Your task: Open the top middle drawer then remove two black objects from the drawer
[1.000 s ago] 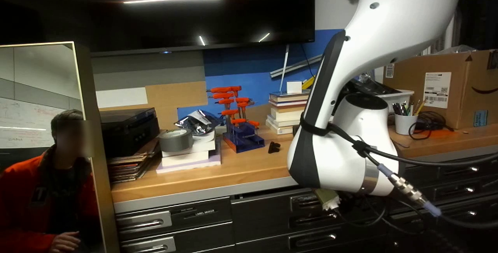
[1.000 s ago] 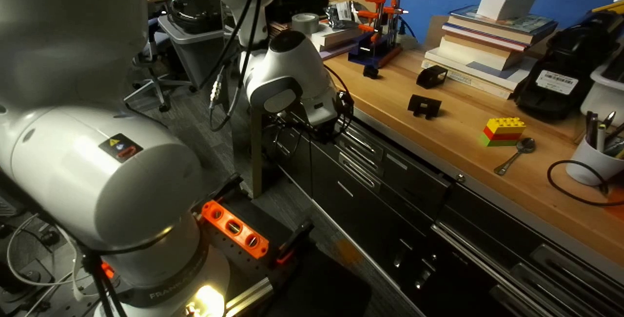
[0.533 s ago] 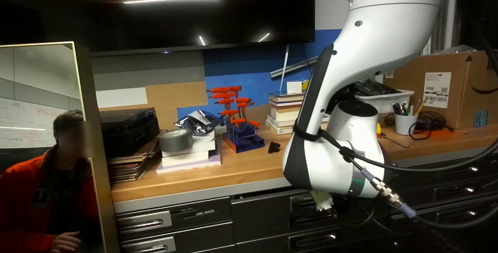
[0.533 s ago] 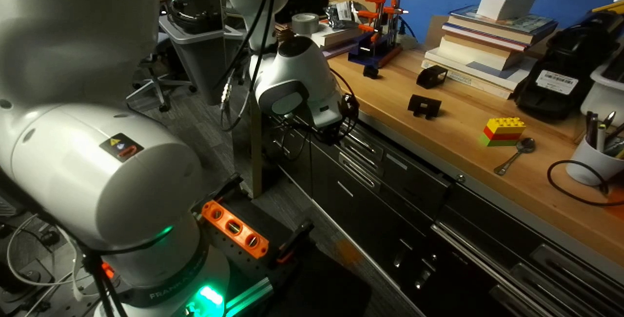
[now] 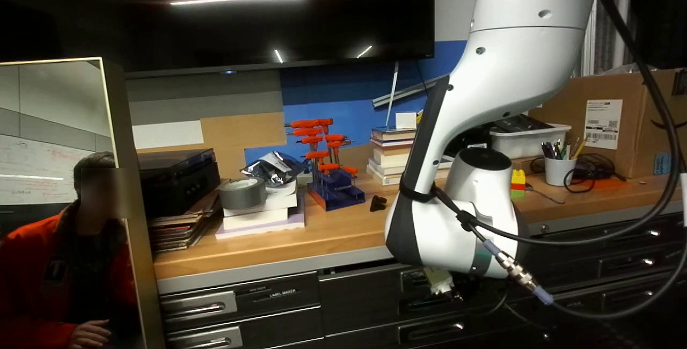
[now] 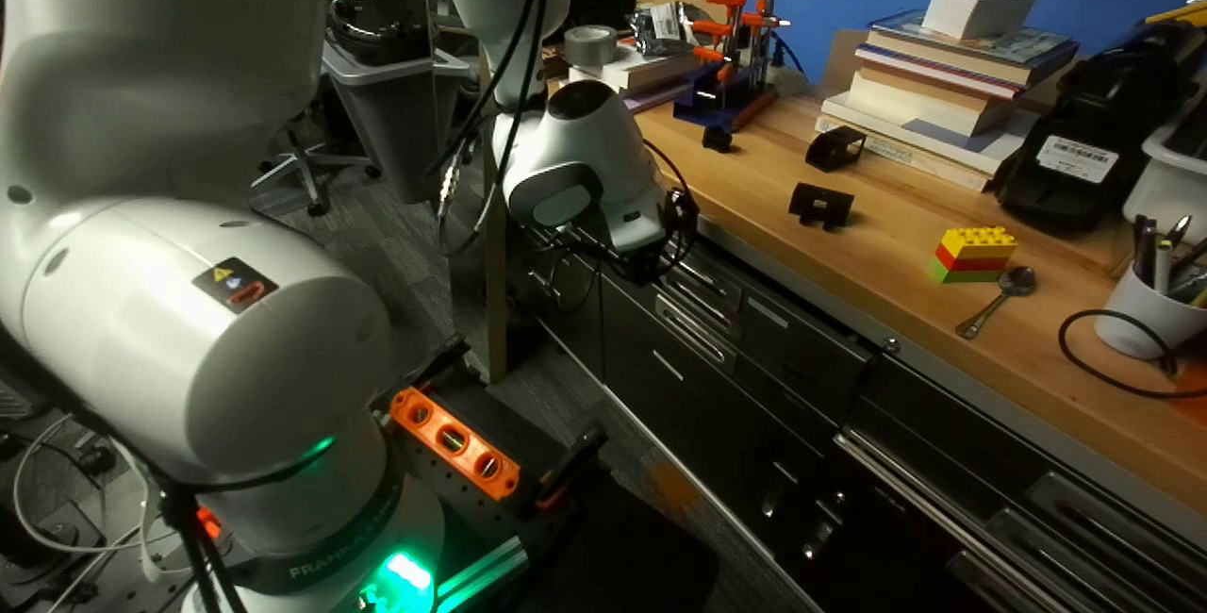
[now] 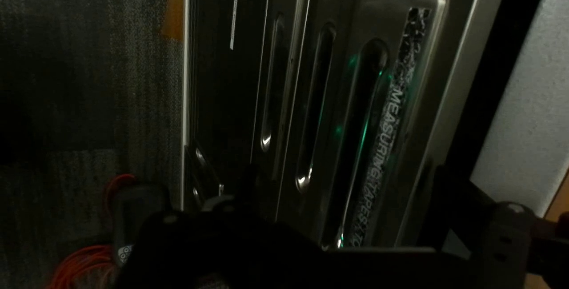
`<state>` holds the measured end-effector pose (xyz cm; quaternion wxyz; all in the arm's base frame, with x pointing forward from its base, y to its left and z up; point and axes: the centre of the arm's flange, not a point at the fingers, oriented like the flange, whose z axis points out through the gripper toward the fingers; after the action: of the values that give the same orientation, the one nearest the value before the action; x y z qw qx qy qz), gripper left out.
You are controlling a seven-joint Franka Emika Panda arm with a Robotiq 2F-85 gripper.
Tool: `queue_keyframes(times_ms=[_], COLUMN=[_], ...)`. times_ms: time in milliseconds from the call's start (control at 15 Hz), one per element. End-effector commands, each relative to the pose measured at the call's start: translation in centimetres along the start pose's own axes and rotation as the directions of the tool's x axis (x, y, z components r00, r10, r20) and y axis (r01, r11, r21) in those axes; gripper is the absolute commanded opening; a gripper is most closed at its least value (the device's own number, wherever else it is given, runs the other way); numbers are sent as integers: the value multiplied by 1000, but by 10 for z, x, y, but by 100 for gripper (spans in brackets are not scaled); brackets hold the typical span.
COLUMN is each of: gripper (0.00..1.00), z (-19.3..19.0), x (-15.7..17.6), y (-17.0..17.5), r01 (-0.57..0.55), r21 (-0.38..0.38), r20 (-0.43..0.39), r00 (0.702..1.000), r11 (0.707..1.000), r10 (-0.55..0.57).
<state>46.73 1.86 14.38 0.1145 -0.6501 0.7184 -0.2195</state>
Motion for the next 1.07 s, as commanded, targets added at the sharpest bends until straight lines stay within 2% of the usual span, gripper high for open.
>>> queue_keyframes(times_ms=[0,533,1000], gripper=[100,100,100], z=[6,10,27], x=[-6,-12,-16], y=[-9,-19,-11], r01=[-34,-67,-70], r21=[23,46,15], r20=[-19,-8,1], r00=[999,998,998], r11=[999,997,997], r10=[35,67,70])
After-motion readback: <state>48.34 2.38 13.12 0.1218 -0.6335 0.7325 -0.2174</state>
